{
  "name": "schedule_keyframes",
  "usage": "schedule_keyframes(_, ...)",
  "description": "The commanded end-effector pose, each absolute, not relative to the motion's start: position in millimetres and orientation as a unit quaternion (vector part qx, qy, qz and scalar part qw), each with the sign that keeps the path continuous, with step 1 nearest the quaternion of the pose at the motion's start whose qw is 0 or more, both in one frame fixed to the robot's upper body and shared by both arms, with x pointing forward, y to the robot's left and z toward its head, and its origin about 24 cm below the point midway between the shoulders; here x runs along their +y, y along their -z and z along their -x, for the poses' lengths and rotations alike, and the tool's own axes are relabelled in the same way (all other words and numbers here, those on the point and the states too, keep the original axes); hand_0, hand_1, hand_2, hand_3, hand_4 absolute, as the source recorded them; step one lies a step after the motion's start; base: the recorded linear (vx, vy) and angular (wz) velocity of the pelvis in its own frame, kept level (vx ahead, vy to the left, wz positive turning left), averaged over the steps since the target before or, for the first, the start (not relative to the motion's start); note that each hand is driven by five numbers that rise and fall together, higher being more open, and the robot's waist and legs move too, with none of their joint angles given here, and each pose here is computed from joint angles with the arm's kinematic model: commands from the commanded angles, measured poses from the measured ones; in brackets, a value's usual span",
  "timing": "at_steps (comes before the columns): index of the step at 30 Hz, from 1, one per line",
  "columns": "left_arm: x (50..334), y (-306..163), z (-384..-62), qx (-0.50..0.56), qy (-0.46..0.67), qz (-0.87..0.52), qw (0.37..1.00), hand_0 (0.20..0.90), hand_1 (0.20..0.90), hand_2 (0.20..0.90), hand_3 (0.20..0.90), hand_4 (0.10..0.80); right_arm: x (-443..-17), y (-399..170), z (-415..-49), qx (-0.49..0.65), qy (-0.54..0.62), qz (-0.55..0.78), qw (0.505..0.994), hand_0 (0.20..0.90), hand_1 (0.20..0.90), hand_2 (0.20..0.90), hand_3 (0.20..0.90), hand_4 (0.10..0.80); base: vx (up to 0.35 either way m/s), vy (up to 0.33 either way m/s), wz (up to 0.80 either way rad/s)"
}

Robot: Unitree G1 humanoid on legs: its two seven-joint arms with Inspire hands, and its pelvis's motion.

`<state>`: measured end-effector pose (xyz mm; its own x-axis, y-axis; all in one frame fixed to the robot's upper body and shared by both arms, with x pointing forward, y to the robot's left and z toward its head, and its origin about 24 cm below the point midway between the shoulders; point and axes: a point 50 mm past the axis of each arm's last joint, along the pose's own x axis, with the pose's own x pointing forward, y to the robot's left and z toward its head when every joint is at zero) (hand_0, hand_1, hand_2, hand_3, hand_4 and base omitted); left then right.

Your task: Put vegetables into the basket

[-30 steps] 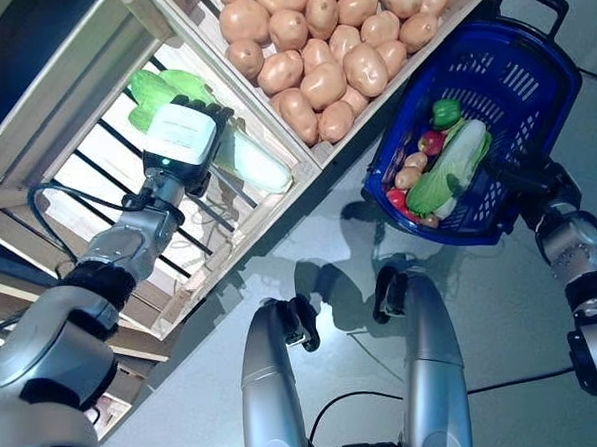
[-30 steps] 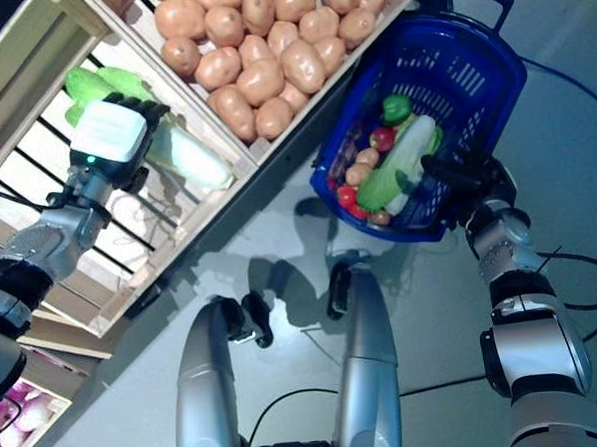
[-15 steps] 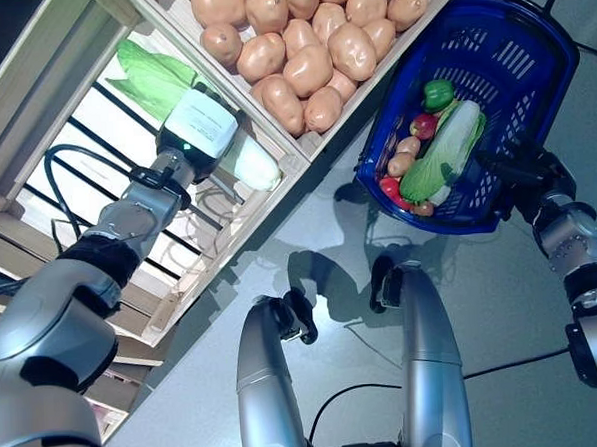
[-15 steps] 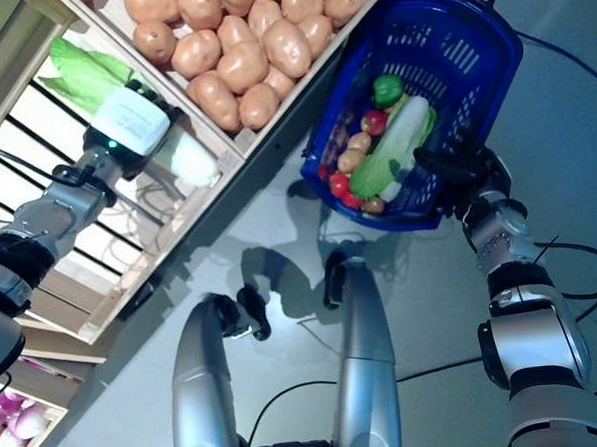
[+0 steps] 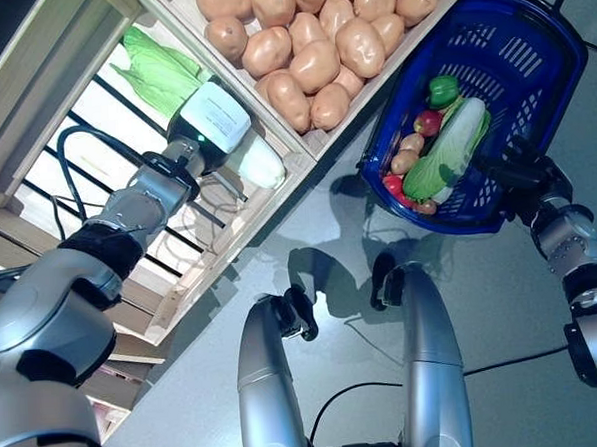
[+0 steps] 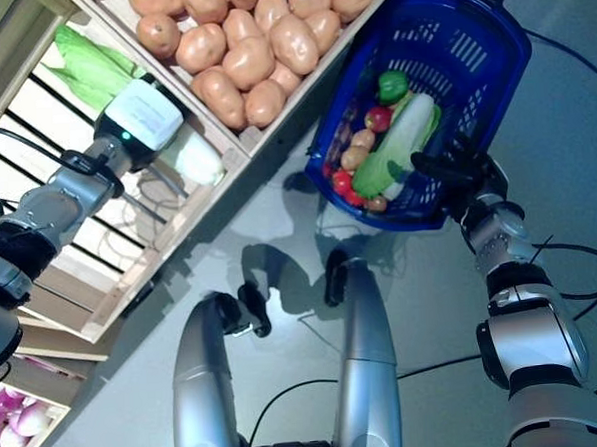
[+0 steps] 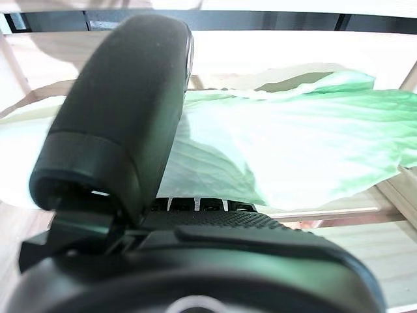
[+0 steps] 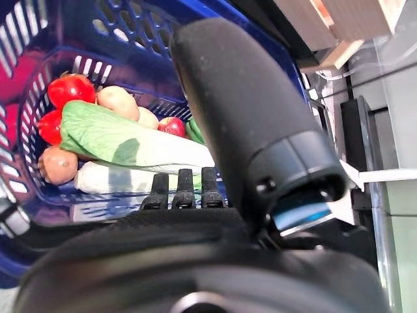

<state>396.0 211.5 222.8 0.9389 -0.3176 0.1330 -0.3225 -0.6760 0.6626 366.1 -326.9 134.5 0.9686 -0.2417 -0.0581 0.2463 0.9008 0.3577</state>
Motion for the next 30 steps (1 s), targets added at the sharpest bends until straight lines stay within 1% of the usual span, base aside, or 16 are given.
schedule_keyframes(1, 199.9, -189.8, -391.2, -0.153, 0.096, -0.919, 0.350, 0.300, 0.300, 0.300, 0.300, 0.400, -335.0, -173.8, -370.1, -0.085, 0.121, -0.202, 0.968, 0.900, 0.900, 0.900, 0.900, 0.800, 0.000, 0.000, 0.00)
schedule_keyframes(4, 205.1, -186.3, -392.5, -0.131, 0.083, -0.915, 0.373, 0.300, 0.300, 0.300, 0.300, 0.400, -334.8, -172.9, -370.0, -0.086, 0.122, -0.209, 0.966, 0.900, 0.900, 0.900, 0.900, 0.800, 0.000, 0.000, 0.00)
schedule_keyframes(8, 210.4, -185.6, -392.8, -0.140, 0.060, -0.899, 0.410, 0.300, 0.300, 0.300, 0.300, 0.400, -335.4, -169.4, -368.9, -0.087, 0.123, -0.219, 0.964, 0.900, 0.900, 0.900, 0.900, 0.800, 0.000, 0.000, 0.00)
schedule_keyframes(10, 214.4, -186.0, -392.6, -0.149, 0.042, -0.884, 0.442, 0.300, 0.300, 0.300, 0.300, 0.400, -336.9, -166.4, -366.9, -0.089, 0.121, -0.215, 0.965, 0.900, 0.900, 0.900, 0.900, 0.800, -0.012, 0.034, -0.01)
schedule_keyframes(11, 214.8, -185.8, -392.6, -0.150, 0.041, -0.882, 0.444, 0.300, 0.300, 0.300, 0.300, 0.400, -336.9, -166.0, -366.8, -0.089, 0.121, -0.214, 0.965, 0.900, 0.900, 0.900, 0.900, 0.800, -0.013, 0.033, -0.01)
schedule_keyframes(17, 234.3, -183.3, -386.5, -0.164, -0.006, -0.827, 0.538, 0.300, 0.300, 0.300, 0.300, 0.400, -320.8, -164.2, -368.2, -0.104, 0.069, -0.186, 0.975, 0.900, 0.900, 0.900, 0.900, 0.800, 0.004, 0.023, -0.01)
schedule_keyframes(19, 242.8, -179.6, -382.7, -0.162, -0.029, -0.791, 0.589, 0.300, 0.300, 0.300, 0.300, 0.400, -309.7, -161.9, -369.1, -0.105, 0.048, -0.181, 0.977, 0.900, 0.900, 0.900, 0.900, 0.800, 0.016, 0.013, 0.01)
schedule_keyframes(21, 252.5, -174.0, -378.8, -0.149, -0.047, -0.767, 0.622, 0.300, 0.300, 0.300, 0.300, 0.400, -299.4, -156.9, -368.6, -0.105, 0.030, -0.177, 0.978, 0.900, 0.900, 0.900, 0.900, 0.800, 0.043, 0.023, 0.05)
schedule_keyframes(22, 254.5, -172.4, -377.8, -0.146, -0.049, -0.763, 0.628, 0.300, 0.300, 0.300, 0.300, 0.400, -297.6, -155.6, -368.3, -0.105, 0.027, -0.177, 0.978, 0.900, 0.900, 0.900, 0.900, 0.800, 0.057, 0.023, 0.08)
schedule_keyframes(23, 263.5, -166.2, -372.8, -0.133, -0.062, -0.742, 0.655, 0.300, 0.300, 0.300, 0.300, 0.400, -287.0, -149.2, -367.1, -0.103, 0.012, -0.175, 0.979, 0.900, 0.900, 0.900, 0.900, 0.800, 0.068, 0.017, 0.07)
schedule_keyframes(25, 272.6, -160.2, -366.8, -0.119, -0.078, -0.713, 0.687, 0.300, 0.300, 0.300, 0.300, 0.400, -274.8, -142.2, -364.5, -0.098, -0.003, -0.176, 0.980, 0.900, 0.900, 0.900, 0.900, 0.800, 0.104, 0.018, 0.03)
schedule_keyframes(28, 281.9, -156.7, -359.7, -0.102, -0.100, -0.641, 0.754, 0.300, 0.300, 0.300, 0.300, 0.400, -257.6, -130.4, -359.4, -0.084, -0.032, -0.177, 0.980, 0.900, 0.900, 0.900, 0.900, 0.800, 0.099, 0.008, 0.02)
schedule_keyframes(30, 283.4, -153.0, -355.6, -0.099, -0.107, -0.585, 0.798, 0.300, 0.300, 0.300, 0.300, 0.400, -245.2, -119.5, -355.0, -0.070, -0.056, -0.175, 0.981, 0.900, 0.900, 0.900, 0.900, 0.800, 0.126, -0.001, 0.06)
